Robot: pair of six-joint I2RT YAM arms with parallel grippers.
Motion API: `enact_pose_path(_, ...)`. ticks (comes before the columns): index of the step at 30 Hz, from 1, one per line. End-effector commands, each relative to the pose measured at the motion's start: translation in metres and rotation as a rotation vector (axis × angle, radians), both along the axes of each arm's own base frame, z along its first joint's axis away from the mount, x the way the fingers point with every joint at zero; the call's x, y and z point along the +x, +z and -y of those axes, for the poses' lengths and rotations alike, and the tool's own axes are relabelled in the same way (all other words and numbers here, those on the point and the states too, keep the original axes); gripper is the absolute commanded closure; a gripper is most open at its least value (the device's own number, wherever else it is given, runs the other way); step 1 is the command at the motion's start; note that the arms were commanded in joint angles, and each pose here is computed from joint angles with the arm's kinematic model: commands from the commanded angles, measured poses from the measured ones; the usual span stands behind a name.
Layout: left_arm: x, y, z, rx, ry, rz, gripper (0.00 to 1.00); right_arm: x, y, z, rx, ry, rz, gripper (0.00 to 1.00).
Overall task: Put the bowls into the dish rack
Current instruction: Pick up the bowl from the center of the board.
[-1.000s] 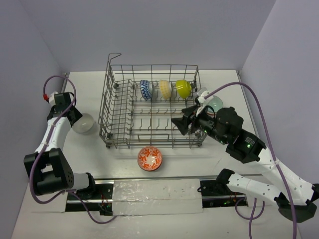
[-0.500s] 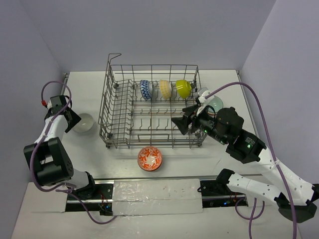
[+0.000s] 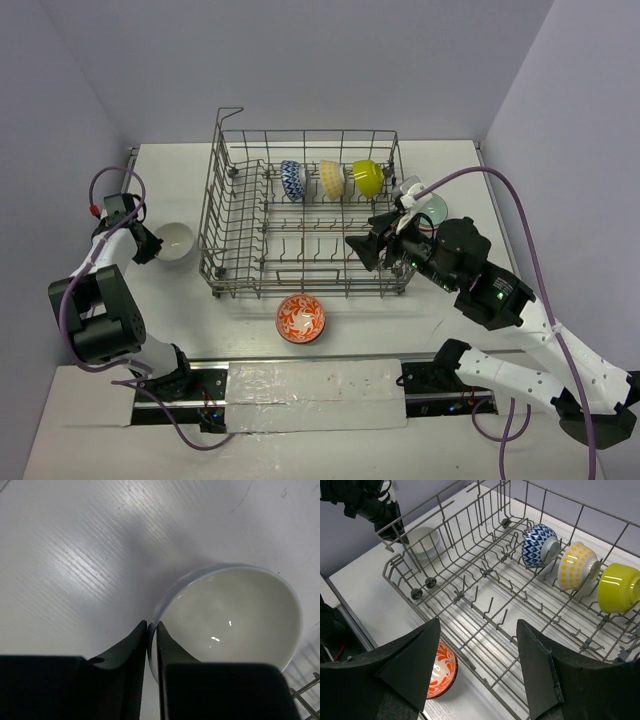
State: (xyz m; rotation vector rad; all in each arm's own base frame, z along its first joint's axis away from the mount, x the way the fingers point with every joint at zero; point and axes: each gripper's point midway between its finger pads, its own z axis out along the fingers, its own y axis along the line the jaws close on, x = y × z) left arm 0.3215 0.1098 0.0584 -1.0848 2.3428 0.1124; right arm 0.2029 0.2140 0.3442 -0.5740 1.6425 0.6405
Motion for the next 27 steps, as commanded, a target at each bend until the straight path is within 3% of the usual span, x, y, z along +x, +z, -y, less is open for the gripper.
enact_pose_path(1,0.010,0.008,0.000,-0.008,-0.012,0.036,0.84,0.003,0.012,0.000,0.028,-0.016,0.036,0.30)
enact_pose_path(6,0.009,0.010,-0.003,0.006,-0.001,0.034,0.87,0.003,0.011,0.000,0.027,-0.019,0.035,0.30)
enact_pose_path(9,0.009,0.014,-0.004,0.013,0.001,0.043,1.00,0.004,0.011,0.000,0.027,-0.017,0.033,0.30)
enact_pose_path(16,0.009,0.047,-0.013,0.070,0.048,0.133,1.00,0.005,0.007,-0.003,0.018,-0.013,0.020,0.30)
enact_pose_path(27,0.016,0.131,-0.015,0.096,0.116,0.397,1.00,0.004,0.002,-0.008,-0.007,0.007,-0.015,0.30)
